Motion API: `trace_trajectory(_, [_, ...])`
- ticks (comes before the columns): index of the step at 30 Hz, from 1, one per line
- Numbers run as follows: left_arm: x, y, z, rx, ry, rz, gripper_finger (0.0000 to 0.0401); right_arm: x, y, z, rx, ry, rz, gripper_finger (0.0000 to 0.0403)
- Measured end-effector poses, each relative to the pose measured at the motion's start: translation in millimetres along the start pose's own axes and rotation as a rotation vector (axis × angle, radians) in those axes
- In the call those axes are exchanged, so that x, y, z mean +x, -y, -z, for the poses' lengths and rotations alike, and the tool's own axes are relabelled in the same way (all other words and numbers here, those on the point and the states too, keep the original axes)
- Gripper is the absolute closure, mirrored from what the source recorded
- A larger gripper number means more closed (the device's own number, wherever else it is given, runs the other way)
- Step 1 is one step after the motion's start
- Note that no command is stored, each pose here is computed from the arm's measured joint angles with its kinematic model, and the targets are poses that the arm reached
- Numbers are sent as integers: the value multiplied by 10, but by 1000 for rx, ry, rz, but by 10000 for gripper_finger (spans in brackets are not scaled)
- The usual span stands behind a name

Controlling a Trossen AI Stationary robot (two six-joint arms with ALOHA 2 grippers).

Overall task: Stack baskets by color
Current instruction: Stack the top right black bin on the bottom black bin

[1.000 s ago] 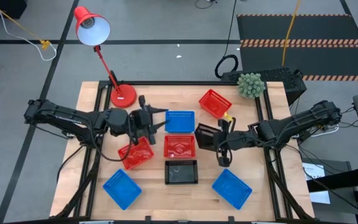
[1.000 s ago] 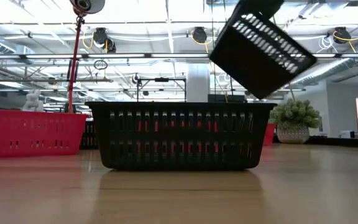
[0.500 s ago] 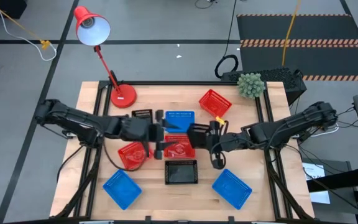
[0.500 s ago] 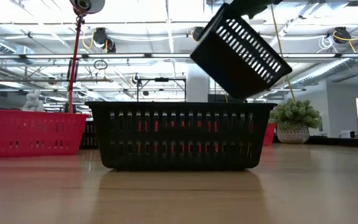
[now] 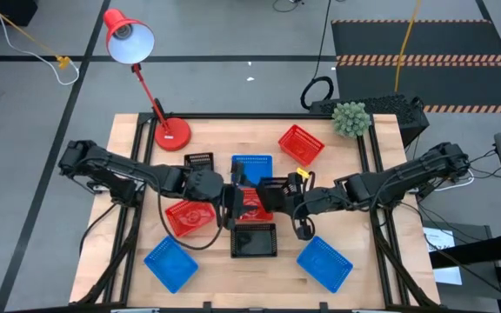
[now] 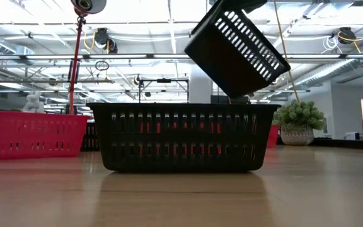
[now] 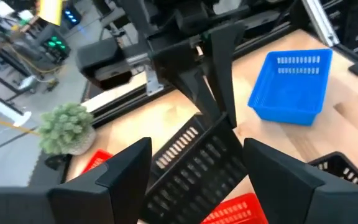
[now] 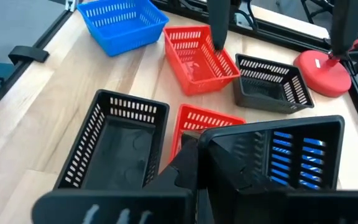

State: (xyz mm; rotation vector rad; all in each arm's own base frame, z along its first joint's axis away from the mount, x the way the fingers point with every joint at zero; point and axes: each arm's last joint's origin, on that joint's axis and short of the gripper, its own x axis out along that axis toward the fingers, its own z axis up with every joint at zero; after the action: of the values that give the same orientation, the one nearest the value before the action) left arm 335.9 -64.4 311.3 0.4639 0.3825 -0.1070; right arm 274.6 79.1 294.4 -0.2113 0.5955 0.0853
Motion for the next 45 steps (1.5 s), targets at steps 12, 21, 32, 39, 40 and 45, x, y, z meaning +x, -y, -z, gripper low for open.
trace_trajectory(12, [60,1,-22,163,44,-14,144,-2,-11,2,-11,-2,-4,391])
trace_trajectory(21, [139,9,77,139,-4,41,144,-2,-12,5,-27,-5,-5,391])
trace_trajectory(32, [304,-49,204,130,8,114,144,-8,-49,2,-85,3,-64,391])
trace_trajectory(39, [347,-59,263,130,19,206,150,-7,-49,4,-101,1,-63,391])
trace_trajectory(40, [340,-63,255,136,23,203,156,-7,-49,3,-104,2,-62,391])
trace_trajectory(45, [342,-59,255,161,26,204,203,-6,-52,4,-112,1,-65,391])
